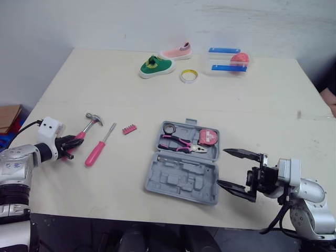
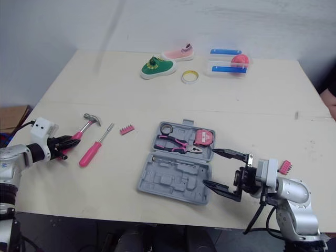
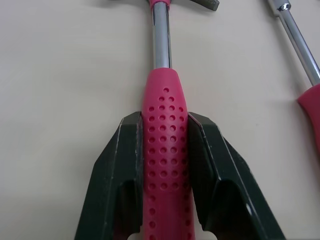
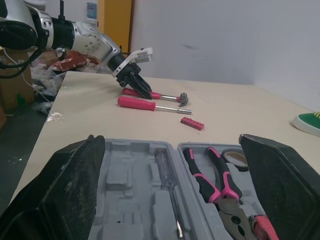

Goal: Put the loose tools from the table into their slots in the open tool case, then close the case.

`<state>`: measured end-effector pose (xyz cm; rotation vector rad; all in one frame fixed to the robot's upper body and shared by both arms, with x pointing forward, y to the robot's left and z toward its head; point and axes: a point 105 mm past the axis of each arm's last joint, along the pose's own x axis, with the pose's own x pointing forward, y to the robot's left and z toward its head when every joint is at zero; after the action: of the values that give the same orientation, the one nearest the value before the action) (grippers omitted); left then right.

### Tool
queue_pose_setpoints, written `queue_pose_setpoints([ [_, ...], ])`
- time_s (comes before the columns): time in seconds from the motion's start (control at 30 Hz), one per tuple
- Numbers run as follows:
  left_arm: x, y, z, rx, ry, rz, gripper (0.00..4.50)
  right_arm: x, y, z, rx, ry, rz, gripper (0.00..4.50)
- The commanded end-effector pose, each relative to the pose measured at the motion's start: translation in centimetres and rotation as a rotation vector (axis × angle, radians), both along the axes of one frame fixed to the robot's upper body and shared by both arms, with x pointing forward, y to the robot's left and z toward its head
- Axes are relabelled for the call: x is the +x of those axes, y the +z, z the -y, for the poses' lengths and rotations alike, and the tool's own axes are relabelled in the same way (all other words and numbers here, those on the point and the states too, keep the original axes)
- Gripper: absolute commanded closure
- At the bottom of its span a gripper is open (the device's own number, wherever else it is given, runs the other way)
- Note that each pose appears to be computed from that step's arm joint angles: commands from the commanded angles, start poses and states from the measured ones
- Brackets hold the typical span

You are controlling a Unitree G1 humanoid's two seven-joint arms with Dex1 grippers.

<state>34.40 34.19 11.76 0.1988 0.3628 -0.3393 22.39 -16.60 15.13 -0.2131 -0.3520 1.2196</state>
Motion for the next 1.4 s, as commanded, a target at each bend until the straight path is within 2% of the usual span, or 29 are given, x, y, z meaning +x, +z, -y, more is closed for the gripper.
queue_pose_setpoints([
  [0.03, 0.2, 5.1, 0.6, 0.002, -0.075, 0.246, 3.93, -0.3, 1.0, 0.6, -0.018, -0.012, 0.059, 0.00],
  [0.1, -0.2, 7.2, 2.1, 0.016, -0.169, 0.342, 3.93, -0.3, 1.0, 0.9, -0.022, -0.022, 0.059, 0.00],
  [0.17, -1.3, 9.4, 5.3, 0.046, -0.376, 0.426, 3.93, 0.0, 1.1, 1.3, -0.013, -0.042, 0.059, 0.00],
  [0.27, -2.9, 10.5, 10.0, 0.072, -0.656, 0.428, 3.93, 0.2, 1.0, 1.6, -0.022, -0.034, 0.055, 0.00],
  [0.5, -5.6, 8.5, 20.2, 0.116, -1.146, 0.222, 3.93, 0.4, 0.6, 2.5, -0.050, -0.032, 0.047, 0.00],
  [0.67, -6.8, 6.3, 25.1, 0.246, -1.361, 0.101, 3.93, -0.2, -0.4, 3.4, -0.107, -0.038, 0.002, 0.00],
  [0.73, -6.5, 5.5, 26.6, 0.294, -1.388, 0.081, 3.93, -0.5, -0.6, 3.8, -0.105, -0.059, -0.016, 0.00],
  [0.93, -5.9, 4.4, 29.5, 0.323, -1.357, 0.030, 3.93, -1.5, -1.1, 4.1, -0.101, -0.103, -0.030, 0.00],
  [1.0, -6.2, 2.9, 30.2, 0.380, -1.366, -0.039, 3.93, -2.0, -1.1, 4.1, -0.102, -0.122, -0.030, 0.00],
  [1.1, -5.7, 1.5, 30.3, 0.507, -1.360, -0.048, 3.93, -2.3, -1.2, 4.1, -0.102, -0.138, -0.030, 0.00],
  [1.2, -6.0, 1.8, 31.3, 0.428, -1.352, -0.070, 3.93, -2.4, -1.2, 4.0, -0.103, -0.139, -0.030, 0.00],
  [1.4, -5.2, 0.8, 30.8, 0.477, -1.301, -0.114, 3.93, -2.4, -1.2, 3.9, -0.102, -0.145, -0.029, 0.00],
])
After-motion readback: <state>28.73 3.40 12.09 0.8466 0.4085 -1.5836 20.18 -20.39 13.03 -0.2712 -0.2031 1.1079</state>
